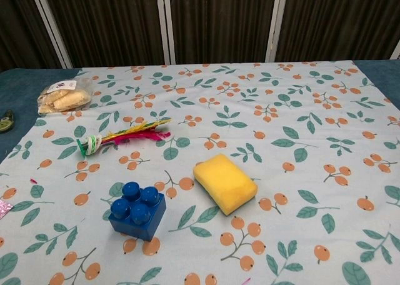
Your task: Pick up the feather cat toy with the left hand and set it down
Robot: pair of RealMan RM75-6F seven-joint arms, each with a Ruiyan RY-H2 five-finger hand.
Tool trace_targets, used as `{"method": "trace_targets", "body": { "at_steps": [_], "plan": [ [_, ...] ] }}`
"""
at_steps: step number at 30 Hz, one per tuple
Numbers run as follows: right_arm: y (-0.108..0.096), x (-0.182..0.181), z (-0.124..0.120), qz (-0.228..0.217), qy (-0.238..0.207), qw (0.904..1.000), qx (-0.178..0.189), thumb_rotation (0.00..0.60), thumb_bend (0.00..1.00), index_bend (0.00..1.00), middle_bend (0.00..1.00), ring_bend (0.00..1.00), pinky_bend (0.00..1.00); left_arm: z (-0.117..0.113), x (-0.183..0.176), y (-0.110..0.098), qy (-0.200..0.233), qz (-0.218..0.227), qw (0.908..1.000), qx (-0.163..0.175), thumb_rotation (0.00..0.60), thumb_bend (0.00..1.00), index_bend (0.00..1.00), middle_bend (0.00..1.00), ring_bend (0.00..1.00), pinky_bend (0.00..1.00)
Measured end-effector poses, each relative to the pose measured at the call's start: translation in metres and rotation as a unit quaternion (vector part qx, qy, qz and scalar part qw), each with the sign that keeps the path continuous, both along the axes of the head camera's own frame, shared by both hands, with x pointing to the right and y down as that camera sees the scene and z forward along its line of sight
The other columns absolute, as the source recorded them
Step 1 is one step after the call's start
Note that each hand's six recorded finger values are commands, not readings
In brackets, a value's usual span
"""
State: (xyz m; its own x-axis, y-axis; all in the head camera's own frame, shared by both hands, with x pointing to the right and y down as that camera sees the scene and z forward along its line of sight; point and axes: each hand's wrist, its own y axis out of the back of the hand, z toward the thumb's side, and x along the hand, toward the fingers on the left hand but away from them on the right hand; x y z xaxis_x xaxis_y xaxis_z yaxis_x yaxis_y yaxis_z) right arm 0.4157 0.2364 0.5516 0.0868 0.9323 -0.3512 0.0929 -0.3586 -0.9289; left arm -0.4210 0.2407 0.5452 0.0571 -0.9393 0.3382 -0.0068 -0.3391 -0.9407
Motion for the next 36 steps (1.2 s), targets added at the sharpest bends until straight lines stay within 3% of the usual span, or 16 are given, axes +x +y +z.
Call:
{"method": "trace_targets", "body": {
  "at_steps": [12,17,25,36],
  "plan": [
    [0.000,0.000,-0.001,-0.001,-0.003,1.0000,-0.001,0.600,0.11,0.05,0.00,0.00,0.00,0.005,0.001,0.000,-0.004,-0.002,0.9999,-0.010,0.600,0.07,0.00,0.00,0.00,0.00],
    [0.000,-0.001,0.000,0.000,-0.003,1.0000,-0.003,0.600,0.11,0.05,0.00,0.00,0.00,0.009,0.007,-0.010,0.004,-0.004,0.9999,-0.010,0.600,0.07,0.02,0.00,0.00,0.00],
    [0.001,0.000,0.000,0.001,-0.008,0.9999,-0.007,0.600,0.11,0.05,0.00,0.00,0.00,0.022,0.032,-0.055,0.010,0.003,0.9999,0.011,0.600,0.09,0.07,0.00,0.00,0.00],
    [-0.001,0.001,0.000,0.006,-0.015,0.9998,-0.014,0.600,0.11,0.05,0.00,0.00,0.00,0.077,0.108,-0.114,0.023,0.022,0.9995,-0.007,0.600,0.14,0.24,0.00,0.00,0.00]
  ]
}}
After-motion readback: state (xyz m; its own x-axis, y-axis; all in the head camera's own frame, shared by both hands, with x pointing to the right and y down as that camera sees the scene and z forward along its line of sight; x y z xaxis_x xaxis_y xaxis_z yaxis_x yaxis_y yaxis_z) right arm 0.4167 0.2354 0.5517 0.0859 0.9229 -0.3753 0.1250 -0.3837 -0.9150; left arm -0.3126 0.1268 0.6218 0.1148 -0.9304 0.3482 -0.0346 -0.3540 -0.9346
